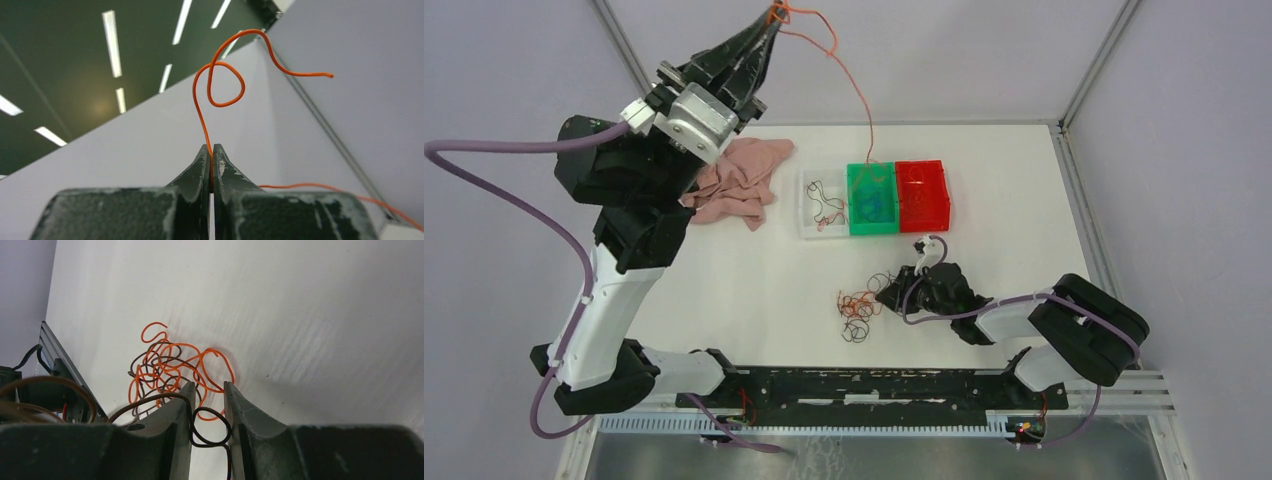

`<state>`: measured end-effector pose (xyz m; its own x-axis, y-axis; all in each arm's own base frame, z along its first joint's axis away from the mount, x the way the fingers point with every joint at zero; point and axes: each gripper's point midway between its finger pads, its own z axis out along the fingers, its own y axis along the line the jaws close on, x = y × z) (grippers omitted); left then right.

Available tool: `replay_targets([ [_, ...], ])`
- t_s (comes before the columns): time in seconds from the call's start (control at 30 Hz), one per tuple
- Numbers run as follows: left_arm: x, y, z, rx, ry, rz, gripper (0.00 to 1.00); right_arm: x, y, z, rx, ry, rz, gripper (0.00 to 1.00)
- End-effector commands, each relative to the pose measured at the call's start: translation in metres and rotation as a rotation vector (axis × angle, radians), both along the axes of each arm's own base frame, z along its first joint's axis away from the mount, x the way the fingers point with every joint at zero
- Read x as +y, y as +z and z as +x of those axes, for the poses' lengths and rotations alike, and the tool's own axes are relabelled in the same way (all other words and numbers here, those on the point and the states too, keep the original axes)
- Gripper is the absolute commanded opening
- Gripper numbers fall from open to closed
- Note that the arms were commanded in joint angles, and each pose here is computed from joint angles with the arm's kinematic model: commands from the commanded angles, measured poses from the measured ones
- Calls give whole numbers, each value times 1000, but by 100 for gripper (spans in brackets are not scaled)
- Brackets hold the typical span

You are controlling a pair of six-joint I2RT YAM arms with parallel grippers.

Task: Untangle the cables

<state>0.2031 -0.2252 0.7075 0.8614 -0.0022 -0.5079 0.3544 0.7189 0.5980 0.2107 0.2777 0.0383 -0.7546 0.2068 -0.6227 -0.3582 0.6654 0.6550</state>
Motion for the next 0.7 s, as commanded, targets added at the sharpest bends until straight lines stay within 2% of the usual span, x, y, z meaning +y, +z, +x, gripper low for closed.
replay_targets([
  [0.0,67,54,-10,-183,241,-271,3,0,2,3,-23,-15,11,33],
  [0.1,80,66,-15,-224,275,-335,3,-3,-4,2,-11,-23,-1,31],
  [0.23,52,53,-10,-159,174,-227,3,0,0,2,-15,-16,18,33],
  [0.47,11,9,7,-17,55,-94,3,2,46,6,-93,5,31,59],
  [0.67,-18,-32,31,78,30,-8,3,-23,101,15,-230,-42,-79,72],
])
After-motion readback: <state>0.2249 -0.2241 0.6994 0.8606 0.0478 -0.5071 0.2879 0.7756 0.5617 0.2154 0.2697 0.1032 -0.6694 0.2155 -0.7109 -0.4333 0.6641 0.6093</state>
